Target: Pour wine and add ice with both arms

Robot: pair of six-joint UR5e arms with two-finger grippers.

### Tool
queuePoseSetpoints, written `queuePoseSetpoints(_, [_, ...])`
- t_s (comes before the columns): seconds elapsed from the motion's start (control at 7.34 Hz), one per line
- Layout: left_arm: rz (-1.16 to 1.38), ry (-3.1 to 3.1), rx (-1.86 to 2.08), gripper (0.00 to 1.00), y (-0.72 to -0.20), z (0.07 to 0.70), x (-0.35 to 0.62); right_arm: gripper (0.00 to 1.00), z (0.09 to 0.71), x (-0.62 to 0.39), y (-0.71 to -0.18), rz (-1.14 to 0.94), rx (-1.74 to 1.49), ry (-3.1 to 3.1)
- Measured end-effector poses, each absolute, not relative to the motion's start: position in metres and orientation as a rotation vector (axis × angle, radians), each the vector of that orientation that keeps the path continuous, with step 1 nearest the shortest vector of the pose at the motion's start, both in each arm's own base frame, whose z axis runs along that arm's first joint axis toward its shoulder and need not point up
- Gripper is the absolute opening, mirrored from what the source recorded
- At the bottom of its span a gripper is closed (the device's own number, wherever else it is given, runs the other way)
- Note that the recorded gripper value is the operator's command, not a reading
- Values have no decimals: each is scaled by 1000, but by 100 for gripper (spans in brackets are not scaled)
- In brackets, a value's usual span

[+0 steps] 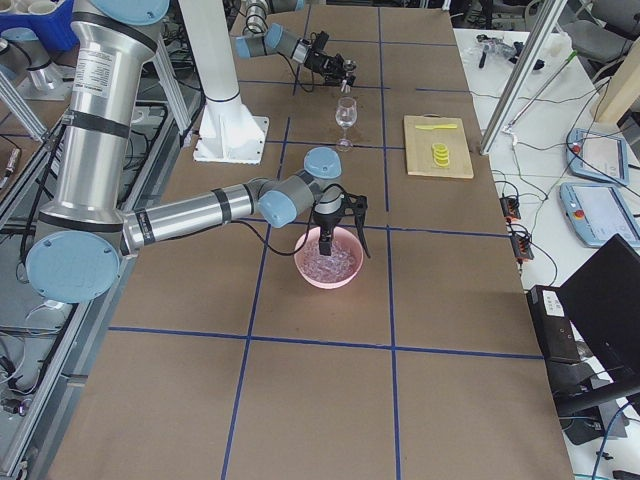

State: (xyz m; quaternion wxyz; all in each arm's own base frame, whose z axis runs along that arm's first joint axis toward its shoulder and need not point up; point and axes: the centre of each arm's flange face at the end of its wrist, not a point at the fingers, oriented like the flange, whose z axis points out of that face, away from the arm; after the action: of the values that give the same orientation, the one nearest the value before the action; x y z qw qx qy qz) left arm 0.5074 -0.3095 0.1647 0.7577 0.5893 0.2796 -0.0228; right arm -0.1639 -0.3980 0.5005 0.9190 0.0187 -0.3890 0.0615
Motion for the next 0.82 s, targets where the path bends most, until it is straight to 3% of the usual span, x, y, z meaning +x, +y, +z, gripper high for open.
queuePoseSetpoints(0.82, [215,306,1397,0,-315,164,511,100,496,-170,-399,128,35,-807])
